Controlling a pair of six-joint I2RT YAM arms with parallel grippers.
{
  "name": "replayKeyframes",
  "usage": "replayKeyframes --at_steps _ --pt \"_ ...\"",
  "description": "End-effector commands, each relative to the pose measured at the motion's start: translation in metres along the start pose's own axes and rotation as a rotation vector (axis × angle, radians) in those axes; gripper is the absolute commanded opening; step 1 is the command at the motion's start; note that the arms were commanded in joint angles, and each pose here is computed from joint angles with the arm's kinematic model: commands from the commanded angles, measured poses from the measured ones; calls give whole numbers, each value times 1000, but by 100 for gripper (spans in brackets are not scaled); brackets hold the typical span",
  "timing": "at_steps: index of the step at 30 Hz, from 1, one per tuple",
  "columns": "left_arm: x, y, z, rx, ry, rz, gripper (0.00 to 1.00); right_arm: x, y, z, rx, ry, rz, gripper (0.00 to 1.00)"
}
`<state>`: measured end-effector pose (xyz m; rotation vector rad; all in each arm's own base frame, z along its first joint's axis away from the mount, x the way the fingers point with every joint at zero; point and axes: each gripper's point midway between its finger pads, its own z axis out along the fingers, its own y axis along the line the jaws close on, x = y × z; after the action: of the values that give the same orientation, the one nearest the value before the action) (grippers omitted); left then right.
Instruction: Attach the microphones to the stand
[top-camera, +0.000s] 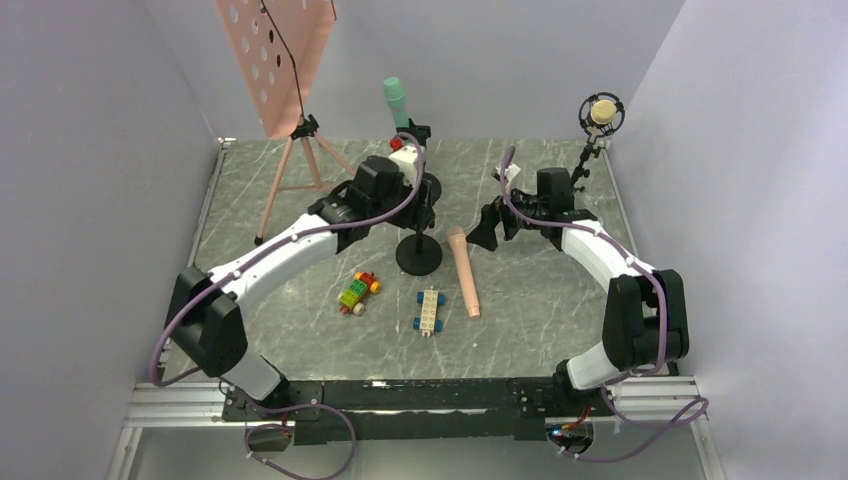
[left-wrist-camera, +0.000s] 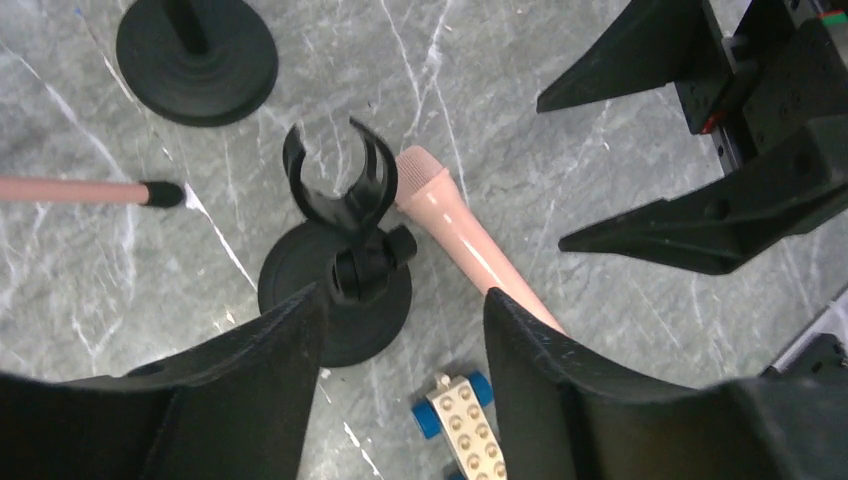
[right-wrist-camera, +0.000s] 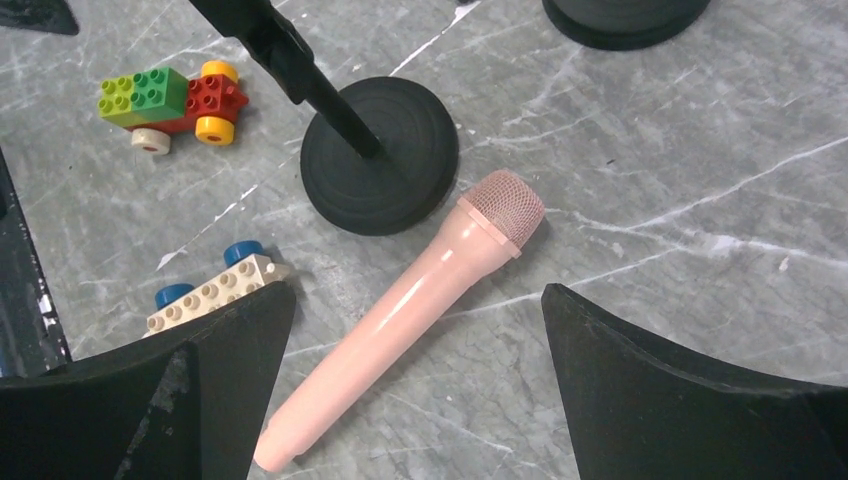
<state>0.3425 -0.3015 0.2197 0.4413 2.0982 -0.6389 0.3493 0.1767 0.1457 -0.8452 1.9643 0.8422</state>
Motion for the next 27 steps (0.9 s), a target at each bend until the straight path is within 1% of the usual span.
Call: replayKeyframes --at_steps 1,4,8,13,14,15,18,22,24,27 --pt "-18 -4 10 -35 -7 36 60 -9 0 1 -32 -14 14 100" --pt "-13 2 17 -101 29 76 54 -9 1 -1 -40 -17 13 100" --pt "-13 7 21 -148 52 113 48 -9 0 -2 -44 -17 16 100" --pt "-10 15 27 -198 97 153 44 -9 -1 -3 -46 -19 23 100" --pt "-10 16 28 -202 103 159 42 -9 -1 -3 -47 -19 23 100" --pt "-10 17 29 -205 105 165 38 -9 0 -3 -47 -20 23 100" --pt "-10 17 31 -205 107 179 27 -9 0 -4 -49 -23 23 100" --pt "-10 14 32 -179 127 213 18 -12 0 -7 -57 -34 27 100" --pt "-10 11 30 -150 135 248 12 -13 0 -9 -55 -38 27 100" --pt "-12 9 24 -100 148 346 9 -14 -1 -11 -58 -43 28 100"
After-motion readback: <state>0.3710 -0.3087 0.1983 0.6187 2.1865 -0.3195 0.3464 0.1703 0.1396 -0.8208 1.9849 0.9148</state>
